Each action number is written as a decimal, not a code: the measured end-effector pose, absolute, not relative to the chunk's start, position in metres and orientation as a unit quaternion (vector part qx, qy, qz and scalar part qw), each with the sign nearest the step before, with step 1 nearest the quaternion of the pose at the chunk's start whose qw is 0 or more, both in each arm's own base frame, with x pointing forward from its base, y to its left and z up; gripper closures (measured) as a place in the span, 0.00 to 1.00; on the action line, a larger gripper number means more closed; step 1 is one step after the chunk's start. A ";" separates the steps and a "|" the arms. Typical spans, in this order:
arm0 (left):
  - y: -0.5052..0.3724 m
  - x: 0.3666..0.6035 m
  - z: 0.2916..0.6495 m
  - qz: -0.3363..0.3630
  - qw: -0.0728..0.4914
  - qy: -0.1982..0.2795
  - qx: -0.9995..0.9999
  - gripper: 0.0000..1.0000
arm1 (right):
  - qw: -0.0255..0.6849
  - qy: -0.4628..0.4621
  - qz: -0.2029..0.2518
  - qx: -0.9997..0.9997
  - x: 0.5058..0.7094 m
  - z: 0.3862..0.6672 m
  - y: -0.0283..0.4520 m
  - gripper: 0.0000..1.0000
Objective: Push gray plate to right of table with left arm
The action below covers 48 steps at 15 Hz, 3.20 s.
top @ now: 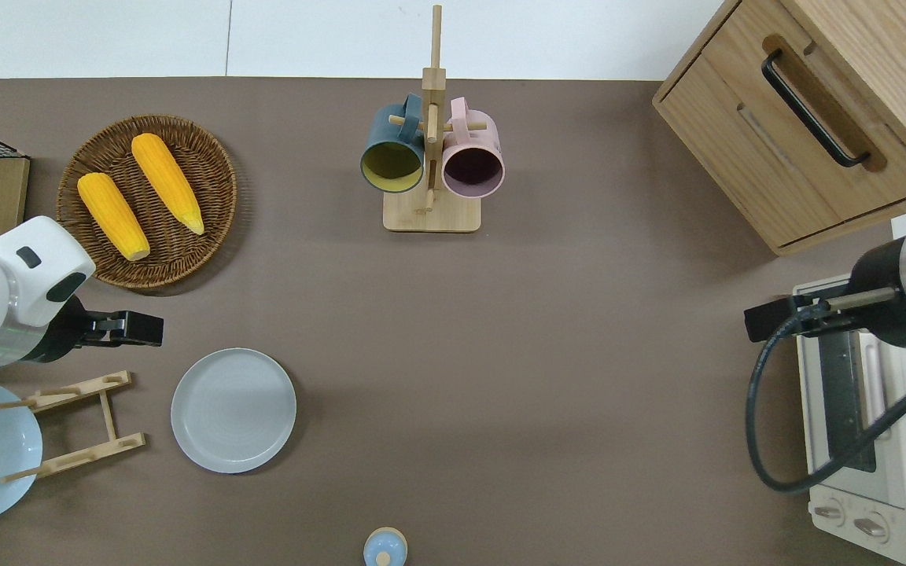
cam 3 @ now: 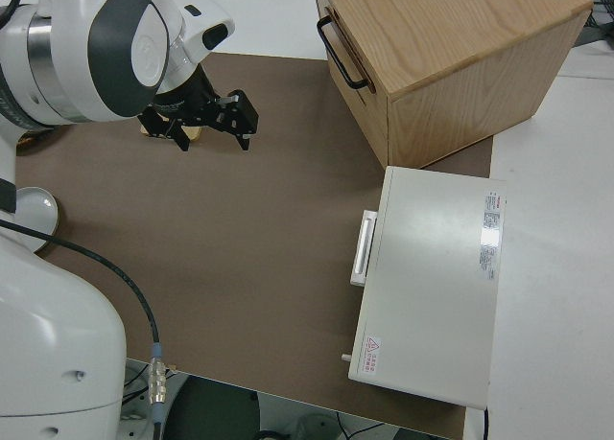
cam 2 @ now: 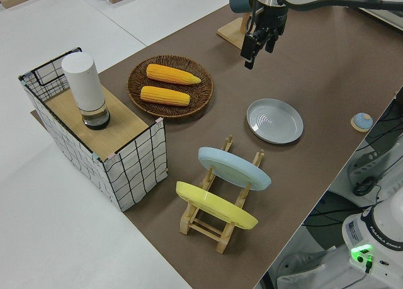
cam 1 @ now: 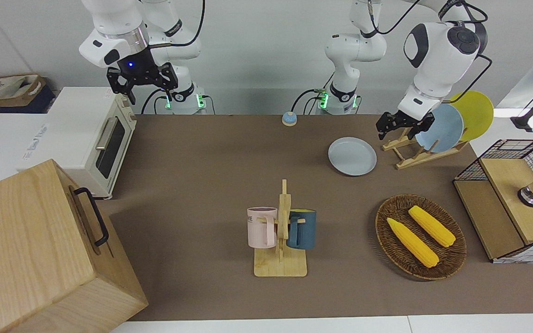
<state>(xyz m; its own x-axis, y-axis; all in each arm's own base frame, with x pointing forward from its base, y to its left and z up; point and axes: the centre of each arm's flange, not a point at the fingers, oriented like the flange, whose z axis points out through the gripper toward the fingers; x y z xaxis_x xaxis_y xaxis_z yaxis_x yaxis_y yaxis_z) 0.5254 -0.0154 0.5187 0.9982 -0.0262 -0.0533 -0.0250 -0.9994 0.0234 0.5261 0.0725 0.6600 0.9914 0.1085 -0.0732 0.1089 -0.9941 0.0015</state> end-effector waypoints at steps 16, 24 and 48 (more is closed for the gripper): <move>-0.018 0.519 0.509 -0.053 0.010 -0.016 0.998 0.00 | 0.003 0.054 -0.037 0.998 0.526 0.660 0.073 0.01; -0.022 0.492 0.463 -0.047 0.011 -0.020 0.999 0.00 | 0.003 0.054 -0.037 0.998 0.526 0.660 0.073 0.01; 0.042 0.434 0.339 0.009 0.012 0.005 1.000 0.00 | 0.003 0.054 -0.037 0.998 0.526 0.660 0.073 0.01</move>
<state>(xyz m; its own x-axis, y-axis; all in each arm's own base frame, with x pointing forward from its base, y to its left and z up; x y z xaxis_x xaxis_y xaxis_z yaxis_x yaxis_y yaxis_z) 0.4341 0.0418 0.3389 0.9998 0.0094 0.0185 0.0090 -0.9997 0.0234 0.5261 0.0725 0.6600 0.9914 0.1085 -0.0732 0.1089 -0.9941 0.0015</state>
